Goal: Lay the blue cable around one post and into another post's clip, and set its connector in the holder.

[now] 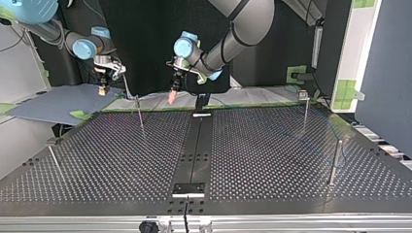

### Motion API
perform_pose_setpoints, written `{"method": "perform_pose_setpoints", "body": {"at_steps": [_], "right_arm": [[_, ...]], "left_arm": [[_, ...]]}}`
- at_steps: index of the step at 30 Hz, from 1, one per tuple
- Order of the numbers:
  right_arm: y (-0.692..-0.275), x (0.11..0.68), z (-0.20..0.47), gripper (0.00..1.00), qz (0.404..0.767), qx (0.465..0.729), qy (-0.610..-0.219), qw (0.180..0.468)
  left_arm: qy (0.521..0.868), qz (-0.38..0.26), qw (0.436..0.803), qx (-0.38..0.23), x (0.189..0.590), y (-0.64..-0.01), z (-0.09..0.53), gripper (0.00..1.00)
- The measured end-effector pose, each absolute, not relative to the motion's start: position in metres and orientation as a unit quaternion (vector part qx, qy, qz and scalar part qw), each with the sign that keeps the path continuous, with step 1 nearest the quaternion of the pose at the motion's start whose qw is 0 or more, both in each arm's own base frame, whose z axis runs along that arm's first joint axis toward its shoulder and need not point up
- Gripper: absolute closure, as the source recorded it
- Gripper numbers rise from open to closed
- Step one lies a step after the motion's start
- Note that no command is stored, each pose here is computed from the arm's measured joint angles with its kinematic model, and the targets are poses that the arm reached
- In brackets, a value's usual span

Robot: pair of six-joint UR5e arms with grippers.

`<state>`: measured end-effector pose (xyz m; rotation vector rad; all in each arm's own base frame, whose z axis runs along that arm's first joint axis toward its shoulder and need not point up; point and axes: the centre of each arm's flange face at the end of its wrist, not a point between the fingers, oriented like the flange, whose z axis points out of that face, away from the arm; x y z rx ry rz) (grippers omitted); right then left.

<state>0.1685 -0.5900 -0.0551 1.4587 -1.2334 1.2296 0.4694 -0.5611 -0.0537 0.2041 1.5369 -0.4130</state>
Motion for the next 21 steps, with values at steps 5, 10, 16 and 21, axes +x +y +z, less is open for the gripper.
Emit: {"method": "perform_pose_setpoints", "body": {"at_steps": [5,10,16,21], "right_arm": [[-0.599,0.166,-0.051,1.00,0.490,0.581,-0.494,0.422],[-0.602,0.162,-0.050,1.00,0.487,0.580,-0.498,0.421],[-0.607,0.157,-0.048,1.00,0.492,0.571,-0.508,0.417],[-0.615,0.154,-0.044,1.00,0.496,0.563,-0.514,0.415]], "left_arm": [[0.690,-0.180,0.695,0.091,0.469,-0.560,-0.054,1.00],[0.690,-0.177,0.696,0.087,0.471,-0.558,-0.054,1.00],[0.689,-0.177,0.697,0.084,0.472,-0.558,-0.053,1.00],[0.688,-0.175,0.699,0.089,0.469,-0.562,-0.052,1.00]]}}
